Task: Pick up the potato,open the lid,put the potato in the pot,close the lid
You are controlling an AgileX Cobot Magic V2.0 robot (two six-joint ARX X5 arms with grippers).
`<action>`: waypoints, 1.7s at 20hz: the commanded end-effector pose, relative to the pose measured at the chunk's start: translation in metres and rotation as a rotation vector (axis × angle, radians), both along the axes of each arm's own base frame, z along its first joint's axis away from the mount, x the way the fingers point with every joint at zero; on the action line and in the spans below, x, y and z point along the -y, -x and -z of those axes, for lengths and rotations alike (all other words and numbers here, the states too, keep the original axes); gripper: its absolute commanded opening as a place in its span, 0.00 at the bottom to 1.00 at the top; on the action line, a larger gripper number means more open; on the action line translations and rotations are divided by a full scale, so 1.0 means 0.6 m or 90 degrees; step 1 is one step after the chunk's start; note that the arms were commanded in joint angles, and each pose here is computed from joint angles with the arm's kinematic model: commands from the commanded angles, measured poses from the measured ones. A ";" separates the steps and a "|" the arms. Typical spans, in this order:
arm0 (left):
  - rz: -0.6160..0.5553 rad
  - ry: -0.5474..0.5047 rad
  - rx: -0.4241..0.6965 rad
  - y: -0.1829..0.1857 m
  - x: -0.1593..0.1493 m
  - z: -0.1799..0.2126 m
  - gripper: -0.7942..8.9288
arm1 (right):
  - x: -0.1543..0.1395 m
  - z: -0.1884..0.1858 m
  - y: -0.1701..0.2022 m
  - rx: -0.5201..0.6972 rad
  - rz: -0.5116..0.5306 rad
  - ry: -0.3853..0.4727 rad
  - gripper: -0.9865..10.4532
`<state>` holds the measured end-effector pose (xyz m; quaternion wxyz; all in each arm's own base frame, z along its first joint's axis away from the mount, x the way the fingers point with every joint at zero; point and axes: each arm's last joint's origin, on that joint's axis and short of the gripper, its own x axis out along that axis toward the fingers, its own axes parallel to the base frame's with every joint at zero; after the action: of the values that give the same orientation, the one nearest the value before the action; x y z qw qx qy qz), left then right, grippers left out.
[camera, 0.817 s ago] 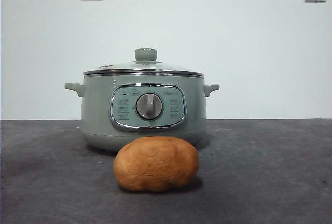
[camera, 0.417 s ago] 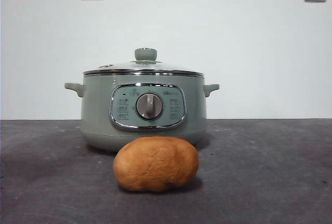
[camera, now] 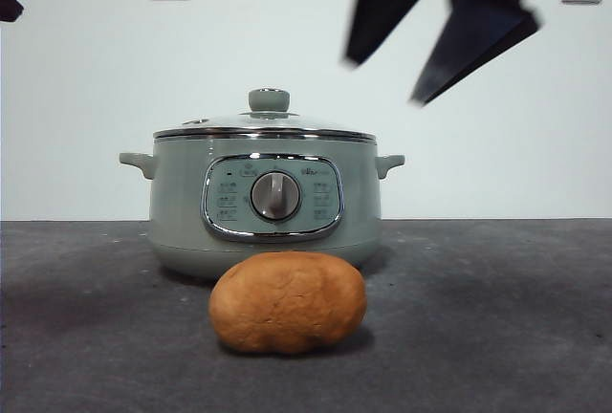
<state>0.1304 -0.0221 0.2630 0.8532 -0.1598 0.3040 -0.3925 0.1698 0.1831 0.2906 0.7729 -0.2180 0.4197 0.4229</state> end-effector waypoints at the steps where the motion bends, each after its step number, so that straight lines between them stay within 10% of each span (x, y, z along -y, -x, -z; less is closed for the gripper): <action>1: 0.021 -0.021 0.024 0.003 0.001 -0.001 0.08 | -0.040 0.020 -0.005 0.020 -0.059 0.050 0.64; 22: 0.024 -0.029 0.025 0.003 0.001 0.001 0.08 | -0.150 0.186 -0.051 -0.001 -0.170 0.164 0.62; 28: 0.021 -0.032 0.020 0.004 0.000 0.002 0.08 | -0.152 0.201 -0.052 -0.022 -0.170 0.176 0.08; 34: 0.012 -0.024 0.007 -0.003 0.000 0.003 0.08 | -0.134 0.155 -0.042 -0.010 -0.112 0.173 0.08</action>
<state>0.1313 -0.0219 0.2589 0.8531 -0.1381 0.3119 -0.3948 0.1945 0.2626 0.1902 0.6801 -0.3661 0.4652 0.4326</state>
